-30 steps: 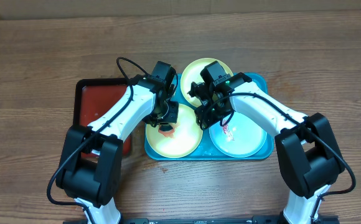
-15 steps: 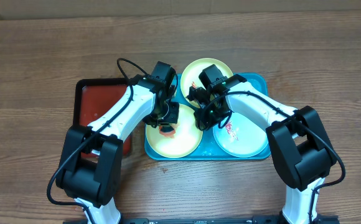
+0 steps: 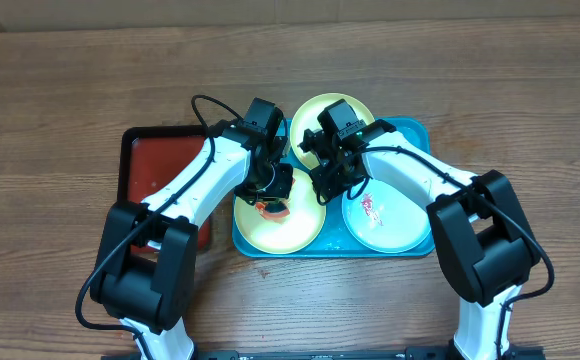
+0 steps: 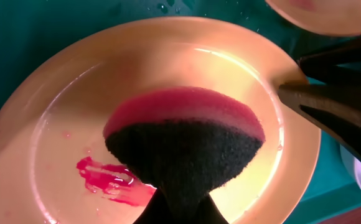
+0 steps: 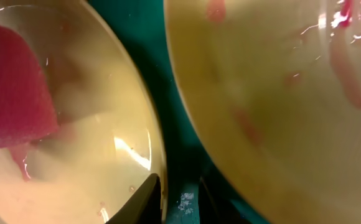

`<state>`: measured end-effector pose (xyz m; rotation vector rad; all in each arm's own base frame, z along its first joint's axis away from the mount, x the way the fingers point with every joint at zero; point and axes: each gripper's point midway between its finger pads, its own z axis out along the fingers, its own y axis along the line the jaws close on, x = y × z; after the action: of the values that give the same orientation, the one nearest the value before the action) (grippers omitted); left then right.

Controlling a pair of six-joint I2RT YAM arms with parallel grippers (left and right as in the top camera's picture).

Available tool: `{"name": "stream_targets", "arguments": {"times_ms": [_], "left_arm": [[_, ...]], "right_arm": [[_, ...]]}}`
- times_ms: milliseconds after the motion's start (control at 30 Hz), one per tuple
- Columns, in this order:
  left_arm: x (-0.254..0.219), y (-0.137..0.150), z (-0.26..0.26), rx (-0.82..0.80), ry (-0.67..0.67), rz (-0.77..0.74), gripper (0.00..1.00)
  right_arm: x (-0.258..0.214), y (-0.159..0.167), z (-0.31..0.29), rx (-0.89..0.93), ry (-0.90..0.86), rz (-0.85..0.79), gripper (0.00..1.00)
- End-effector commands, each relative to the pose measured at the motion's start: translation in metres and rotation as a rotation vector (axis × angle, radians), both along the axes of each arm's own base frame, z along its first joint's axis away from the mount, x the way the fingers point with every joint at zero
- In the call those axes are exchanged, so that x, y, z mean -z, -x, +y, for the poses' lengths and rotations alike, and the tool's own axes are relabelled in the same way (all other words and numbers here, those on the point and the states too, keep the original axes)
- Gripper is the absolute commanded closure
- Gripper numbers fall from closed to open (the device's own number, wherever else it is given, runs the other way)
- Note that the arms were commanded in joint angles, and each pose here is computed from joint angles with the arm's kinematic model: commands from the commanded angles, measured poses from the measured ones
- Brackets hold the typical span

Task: Clean dirty plates on tray and stack at the side
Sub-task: 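Hold the plate with the right gripper and scrub it with the sponge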

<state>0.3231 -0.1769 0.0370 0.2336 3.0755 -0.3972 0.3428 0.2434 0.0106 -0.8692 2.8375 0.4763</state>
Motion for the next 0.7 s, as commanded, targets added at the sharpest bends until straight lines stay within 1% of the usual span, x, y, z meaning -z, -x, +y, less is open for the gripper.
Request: {"name": "stream_targets", "arguments": {"times_ms": [0, 167, 333, 500, 533, 667], "left_arm": [[-0.002, 0.003, -0.009, 0.025, 0.024, -0.001, 0.96], [0.010, 0.008, -0.015, 0.043, 0.020, 0.008, 0.96], [0.020, 0.009, -0.025, 0.072, 0.020, 0.007, 0.96], [0.038, 0.019, -0.028, 0.164, -0.012, 0.036, 0.96], [0.043, 0.020, -0.026, 0.179, -0.032, 0.040, 0.96], [0.066, 0.019, -0.007, 0.195, -0.179, 0.037, 0.96]], "right_arm": [[0.011, -0.010, -0.005, 0.050, 0.023, 0.010, 0.84], [0.011, -0.011, -0.006, 0.076, 0.019, 0.017, 0.92], [0.010, -0.014, -0.008, 0.109, 0.023, 0.019, 0.93], [0.011, -0.017, -0.011, 0.134, 0.033, 0.015, 0.93], [0.011, -0.017, -0.011, 0.135, 0.033, 0.014, 0.93], [0.011, -0.019, -0.015, 0.147, 0.032, 0.015, 0.94]]}}
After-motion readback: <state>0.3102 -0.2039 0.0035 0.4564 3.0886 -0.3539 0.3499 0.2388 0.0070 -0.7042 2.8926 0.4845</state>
